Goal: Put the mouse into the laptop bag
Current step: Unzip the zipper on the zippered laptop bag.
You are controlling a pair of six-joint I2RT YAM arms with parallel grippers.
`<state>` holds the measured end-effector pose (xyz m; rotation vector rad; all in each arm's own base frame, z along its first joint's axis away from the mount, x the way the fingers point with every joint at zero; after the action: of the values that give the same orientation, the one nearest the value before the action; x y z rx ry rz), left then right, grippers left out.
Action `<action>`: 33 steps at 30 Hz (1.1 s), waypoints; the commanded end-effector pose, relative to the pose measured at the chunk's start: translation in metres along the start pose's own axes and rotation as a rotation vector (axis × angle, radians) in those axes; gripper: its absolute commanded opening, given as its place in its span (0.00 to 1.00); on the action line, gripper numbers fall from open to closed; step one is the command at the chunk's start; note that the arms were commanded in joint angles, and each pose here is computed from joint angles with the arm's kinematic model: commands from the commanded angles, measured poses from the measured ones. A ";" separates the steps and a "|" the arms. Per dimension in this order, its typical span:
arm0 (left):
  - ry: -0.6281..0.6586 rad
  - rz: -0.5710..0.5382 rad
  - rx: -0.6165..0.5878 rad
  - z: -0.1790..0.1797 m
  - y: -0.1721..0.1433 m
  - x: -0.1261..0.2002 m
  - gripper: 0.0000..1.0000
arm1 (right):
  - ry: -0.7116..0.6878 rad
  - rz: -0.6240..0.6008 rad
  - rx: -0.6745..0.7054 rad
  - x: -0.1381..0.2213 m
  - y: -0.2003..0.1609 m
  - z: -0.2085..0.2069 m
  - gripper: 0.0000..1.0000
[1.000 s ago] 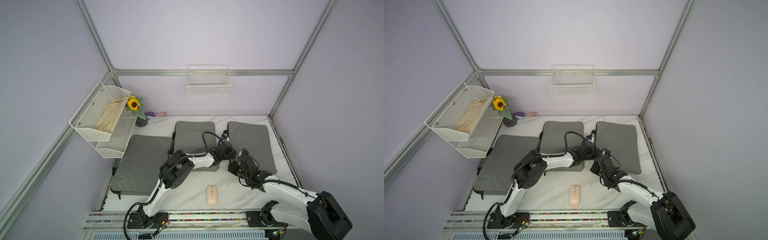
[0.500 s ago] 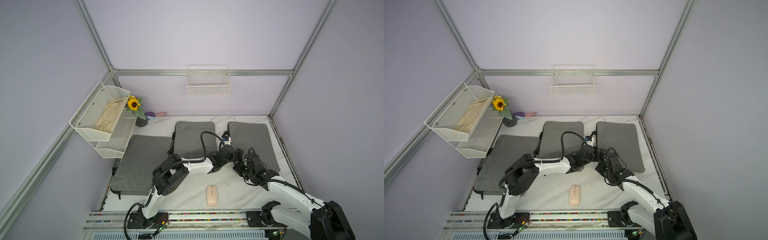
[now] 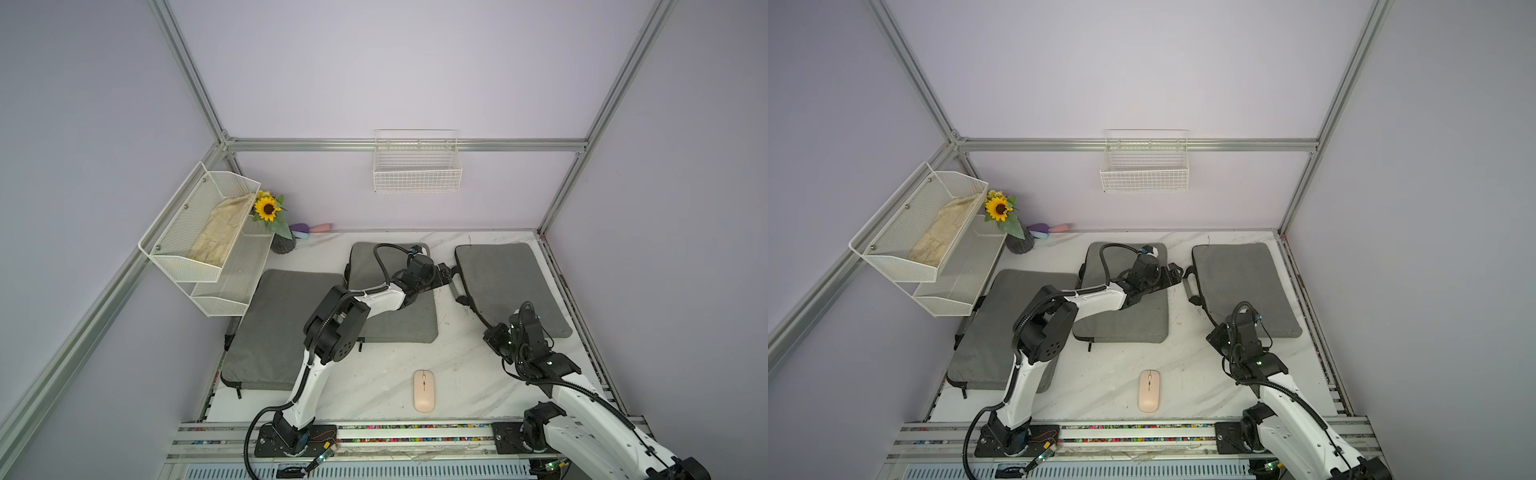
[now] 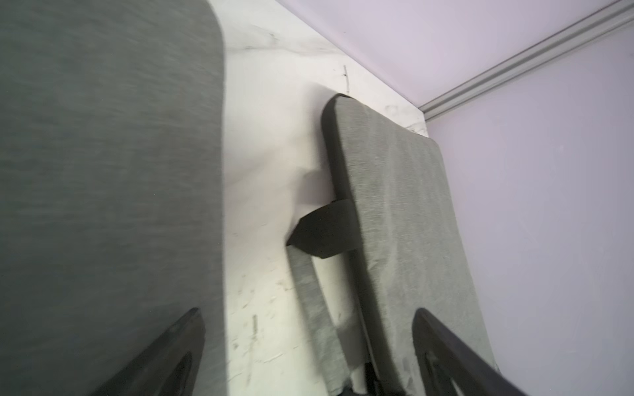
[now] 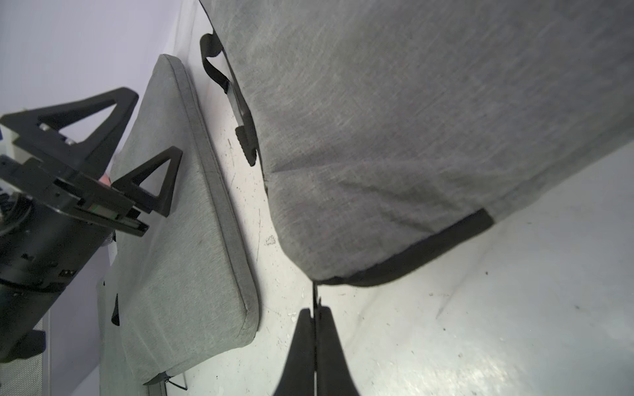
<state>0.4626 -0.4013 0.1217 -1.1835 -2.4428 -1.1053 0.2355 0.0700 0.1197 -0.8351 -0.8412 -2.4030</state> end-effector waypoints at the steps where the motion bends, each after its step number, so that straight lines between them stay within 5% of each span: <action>1: -0.126 0.021 -0.035 -0.045 0.014 -0.017 0.95 | 0.029 -0.024 0.000 0.003 0.006 0.008 0.00; 12: -0.161 0.096 -0.018 -0.040 -0.004 -0.080 0.94 | 0.030 -0.030 -0.011 0.008 0.001 -0.002 0.00; 14: -0.189 0.100 -0.003 -0.040 -0.008 -0.086 0.82 | 0.048 -0.018 0.007 0.008 -0.002 -0.001 0.00; 18: -0.227 0.132 0.015 -0.048 -0.025 -0.092 0.38 | 0.031 -0.003 0.040 0.002 -0.005 -0.005 0.00; 23: -0.217 0.131 -0.008 -0.064 -0.050 -0.083 0.09 | 0.037 0.042 0.042 -0.009 -0.014 -0.008 0.00; 26: -0.214 0.110 0.003 -0.071 -0.055 -0.070 0.00 | 0.030 0.063 0.022 -0.017 -0.019 -0.012 0.00; 33: -0.238 0.077 0.030 -0.088 -0.058 -0.033 0.00 | 0.019 0.113 0.012 -0.030 -0.023 -0.008 0.00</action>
<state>0.4575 -0.4885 0.0809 -1.3591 -2.4399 -1.0036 0.2244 0.0781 0.0683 -0.9416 -0.8061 -2.2551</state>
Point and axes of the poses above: each gripper's point midway between its finger pads, its own x axis back along the fingers, its own z axis along the line the jaws close on, y = z × x, the point moved 3 cm from there along x, back along the fingers, and after that the axes turned 2 degrees about x, right-handed, at the moved point
